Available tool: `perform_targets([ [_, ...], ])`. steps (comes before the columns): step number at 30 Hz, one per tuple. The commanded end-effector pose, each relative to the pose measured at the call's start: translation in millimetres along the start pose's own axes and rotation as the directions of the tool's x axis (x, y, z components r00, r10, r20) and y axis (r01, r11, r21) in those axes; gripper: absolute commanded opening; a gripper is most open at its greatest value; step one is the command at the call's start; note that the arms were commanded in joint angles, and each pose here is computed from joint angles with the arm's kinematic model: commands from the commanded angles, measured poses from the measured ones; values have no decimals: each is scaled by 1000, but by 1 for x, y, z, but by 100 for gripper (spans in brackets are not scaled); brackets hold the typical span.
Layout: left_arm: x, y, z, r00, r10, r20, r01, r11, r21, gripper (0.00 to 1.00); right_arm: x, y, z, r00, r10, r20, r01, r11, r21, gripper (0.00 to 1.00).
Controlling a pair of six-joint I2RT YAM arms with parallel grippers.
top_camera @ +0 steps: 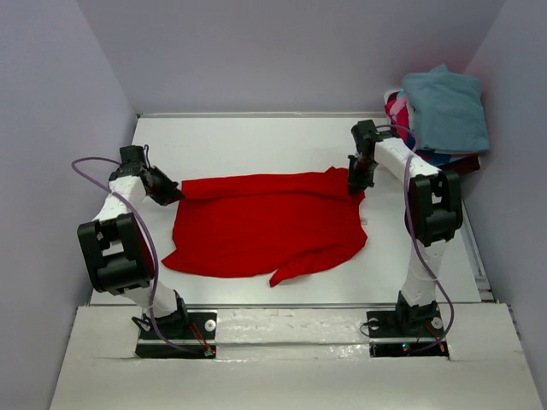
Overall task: Fold and stack the t-shirts
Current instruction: Fold the tshirt
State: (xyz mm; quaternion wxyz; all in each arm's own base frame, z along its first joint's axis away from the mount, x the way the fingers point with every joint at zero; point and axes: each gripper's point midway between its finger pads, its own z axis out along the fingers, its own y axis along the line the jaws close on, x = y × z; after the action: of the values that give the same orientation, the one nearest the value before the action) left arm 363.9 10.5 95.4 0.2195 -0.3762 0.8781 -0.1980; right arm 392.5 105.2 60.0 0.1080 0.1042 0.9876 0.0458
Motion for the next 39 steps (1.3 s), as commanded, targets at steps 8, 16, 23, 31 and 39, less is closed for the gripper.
perform_targets([
  [8, -6, 4, -5, 999, 3, 51, -3, 1000, -11, 26, 0, -6, -16, 999, -10, 33, 9, 999, 39, 7],
  [16, 5, 11, -9, 999, -9, 53, 10, 1000, -15, 65, 1, -3, -10, 1000, -11, 12, 11, 1000, 26, 7],
  [23, -4, 1, 1, 999, 28, 46, -29, 999, 27, 55, -9, 2, -14, 999, -7, 35, 6, 1000, 13, 7],
  [31, -28, -16, 29, 997, 74, 3, -74, 996, 42, 41, -17, 6, -18, 999, -2, 49, 2, 1000, 6, 7],
  [39, -41, -20, 54, 997, 70, -28, -69, 997, 21, 38, -15, 5, -15, 999, -7, 40, 7, 1000, 10, 7],
])
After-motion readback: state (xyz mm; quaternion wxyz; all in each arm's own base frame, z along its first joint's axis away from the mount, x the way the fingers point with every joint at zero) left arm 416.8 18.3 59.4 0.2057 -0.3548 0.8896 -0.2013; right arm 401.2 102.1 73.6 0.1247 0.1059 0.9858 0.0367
